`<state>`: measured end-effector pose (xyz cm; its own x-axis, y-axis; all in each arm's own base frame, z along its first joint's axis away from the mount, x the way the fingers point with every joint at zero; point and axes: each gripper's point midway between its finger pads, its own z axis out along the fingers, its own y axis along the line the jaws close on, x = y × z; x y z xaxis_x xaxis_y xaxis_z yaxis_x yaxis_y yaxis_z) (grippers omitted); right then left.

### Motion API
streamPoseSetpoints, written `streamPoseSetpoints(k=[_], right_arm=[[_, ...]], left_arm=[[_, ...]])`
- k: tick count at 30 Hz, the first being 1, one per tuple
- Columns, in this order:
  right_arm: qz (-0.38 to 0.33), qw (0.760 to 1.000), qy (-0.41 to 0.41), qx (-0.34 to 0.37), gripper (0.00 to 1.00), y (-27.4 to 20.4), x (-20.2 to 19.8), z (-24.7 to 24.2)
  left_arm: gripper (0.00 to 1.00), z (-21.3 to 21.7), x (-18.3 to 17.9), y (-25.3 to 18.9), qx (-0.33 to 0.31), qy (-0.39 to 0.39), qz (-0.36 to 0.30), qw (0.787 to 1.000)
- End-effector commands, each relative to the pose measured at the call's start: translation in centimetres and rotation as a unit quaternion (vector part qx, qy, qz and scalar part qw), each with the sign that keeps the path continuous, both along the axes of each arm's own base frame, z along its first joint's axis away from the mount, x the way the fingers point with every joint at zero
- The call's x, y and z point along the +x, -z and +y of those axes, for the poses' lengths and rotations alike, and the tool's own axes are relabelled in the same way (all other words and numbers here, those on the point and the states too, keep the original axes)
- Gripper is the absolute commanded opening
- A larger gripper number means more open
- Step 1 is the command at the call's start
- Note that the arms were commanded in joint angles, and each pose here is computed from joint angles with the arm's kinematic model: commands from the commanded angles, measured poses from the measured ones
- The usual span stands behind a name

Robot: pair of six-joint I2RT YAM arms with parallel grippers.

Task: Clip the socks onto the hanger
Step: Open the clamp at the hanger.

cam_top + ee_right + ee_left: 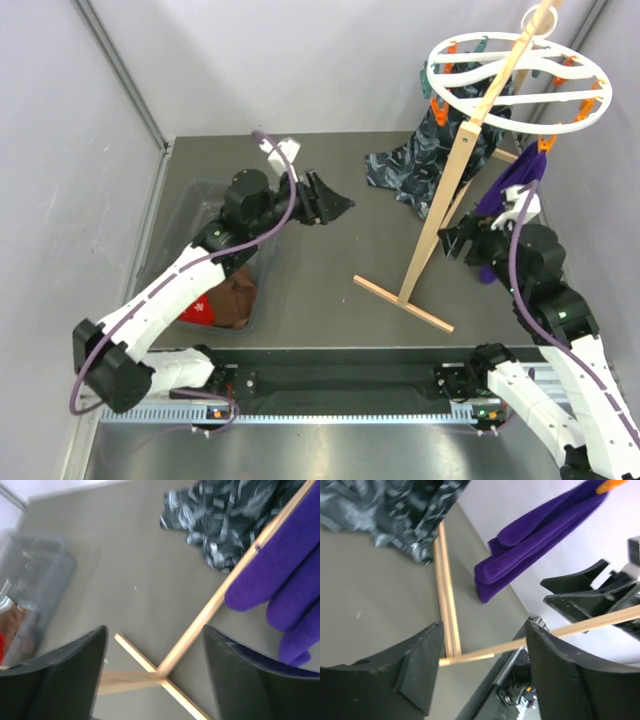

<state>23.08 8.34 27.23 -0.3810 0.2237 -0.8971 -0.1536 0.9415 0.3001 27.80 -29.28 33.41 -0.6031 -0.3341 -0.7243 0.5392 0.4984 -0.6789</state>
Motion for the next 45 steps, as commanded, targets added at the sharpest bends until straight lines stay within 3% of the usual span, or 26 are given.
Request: streamPoseSetpoints(k=[1,5,6,7,10,16,20,22,29,33,34,36,38,45], right_arm=[[-0.068,0.997,0.03,0.034,0.73,-5.9,0.7,-0.7],[-0.096,0.993,0.048,0.038,0.64,-9.1,1.6,-1.1],[-0.109,0.992,0.048,0.036,0.59,-10.4,2.2,-1.0],[-0.117,0.991,0.046,0.035,0.46,-11.1,2.6,-0.9],[-0.155,0.986,0.052,0.031,0.36,-13.8,4.0,-0.9],[-0.25,0.967,-0.011,0.055,0.37,-18.6,5.2,1.7],[-0.249,0.967,-0.007,0.054,0.36,-19.4,6.4,1.9],[-0.251,0.966,-0.008,0.058,0.37,-19.6,6.4,2.0],[-0.266,0.962,0.004,0.059,0.38,-20.1,5.2,1.2],[-0.225,0.972,0.052,0.045,0.44,-19.5,5.2,-0.6],[-0.207,0.975,0.066,0.038,0.45,-19.0,5.9,-0.9],[-0.193,0.978,0.07,0.036,0.49,-19.2,5.8,-1.0],[-0.177,0.981,0.068,0.035,0.52,-18.6,5.8,-0.9],[-0.178,0.979,0.088,0.04,0.59,-18.4,4.7,-2.0]], left_arm=[[0.69,-1.9,1.5,-3.9,-0.023,0.014,-0.097,0.995],[0.58,-4.7,2.5,-4.5,-0.043,0.057,-0.131,0.989],[0.55,-5.3,2.7,-6.3,-0.06,0.066,-0.165,0.982],[0.49,-6.3,3.5,-5.5,-0.058,0.075,-0.168,0.981],[0.48,-7.0,4.8,-7.1,-0.078,0.064,-0.237,0.966],[0.51,-7.2,7.1,-8.9,-0.092,0.023,-0.305,0.948],[0.58,-7.9,7.4,-10.7,-0.111,0.033,-0.355,0.928],[0.61,-8.8,8.5,-9.7,-0.106,0.034,-0.357,0.927],[0.57,-10.8,10.5,-10.1,-0.146,0.051,-0.405,0.901],[0.52,-13.0,11.0,-8.8,-0.177,0.104,-0.418,0.885],[0.51,-13.4,10.7,-10.5,-0.191,0.12,-0.43,0.874],[0.52,-15.2,11.6,-8.3,-0.191,0.157,-0.411,0.878],[0.51,-15.7,10.7,-10.4,-0.222,0.186,-0.423,0.858],[0.56,-19.4,12.1,-8.4,-0.214,0.208,-0.394,0.869]])
